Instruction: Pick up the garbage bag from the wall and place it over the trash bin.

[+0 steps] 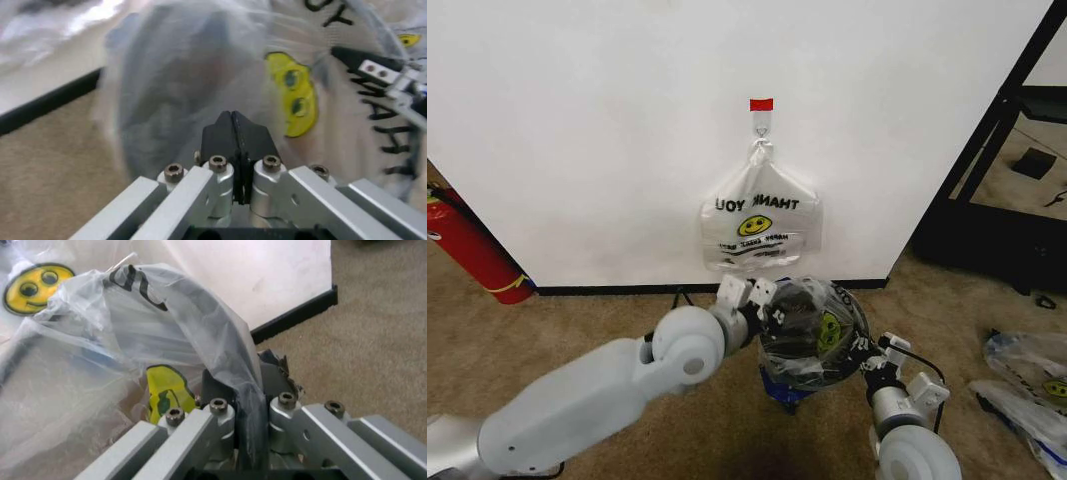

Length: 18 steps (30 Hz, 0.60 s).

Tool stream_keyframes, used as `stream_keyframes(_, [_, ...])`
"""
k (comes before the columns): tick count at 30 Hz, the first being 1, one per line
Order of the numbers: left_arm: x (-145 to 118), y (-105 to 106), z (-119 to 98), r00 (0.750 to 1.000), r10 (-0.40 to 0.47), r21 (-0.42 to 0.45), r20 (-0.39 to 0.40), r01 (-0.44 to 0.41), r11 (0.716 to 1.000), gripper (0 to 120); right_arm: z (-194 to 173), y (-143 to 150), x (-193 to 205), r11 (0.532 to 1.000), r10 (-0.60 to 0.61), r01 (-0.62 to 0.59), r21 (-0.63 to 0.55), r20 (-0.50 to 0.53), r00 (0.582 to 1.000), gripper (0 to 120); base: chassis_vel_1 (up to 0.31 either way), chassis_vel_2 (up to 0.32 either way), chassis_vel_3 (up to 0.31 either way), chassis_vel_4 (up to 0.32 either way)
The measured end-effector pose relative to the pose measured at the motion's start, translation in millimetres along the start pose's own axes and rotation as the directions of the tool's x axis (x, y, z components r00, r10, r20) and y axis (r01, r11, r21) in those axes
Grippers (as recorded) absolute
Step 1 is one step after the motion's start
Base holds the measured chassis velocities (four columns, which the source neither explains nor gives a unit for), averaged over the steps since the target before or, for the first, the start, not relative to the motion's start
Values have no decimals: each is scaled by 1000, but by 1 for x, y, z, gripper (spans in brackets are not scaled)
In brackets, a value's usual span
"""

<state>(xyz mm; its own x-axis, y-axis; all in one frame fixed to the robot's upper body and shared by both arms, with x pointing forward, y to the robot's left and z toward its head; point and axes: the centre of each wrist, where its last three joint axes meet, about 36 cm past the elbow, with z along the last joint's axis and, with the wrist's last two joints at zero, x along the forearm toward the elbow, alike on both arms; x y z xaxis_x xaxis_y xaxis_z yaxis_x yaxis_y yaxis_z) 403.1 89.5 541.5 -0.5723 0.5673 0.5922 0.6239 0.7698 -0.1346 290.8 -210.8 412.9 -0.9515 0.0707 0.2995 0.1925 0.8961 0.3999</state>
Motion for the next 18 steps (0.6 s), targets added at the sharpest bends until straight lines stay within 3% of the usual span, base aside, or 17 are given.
stream_keyframes(9, [-30, -26, -12, 999, 31, 2, -41, -31, 1000, 0, 5, 4, -1, 1000, -1, 0, 24, 18, 1000, 0, 0, 0, 0, 0])
stream_keyframes(18, [-78, -50, -15, 995, 15, -12, -99, -16, 1000, 0, 4, 3, 2, 999, -1, -1, 41, 37, 999, 0, 0, 0, 0, 0])
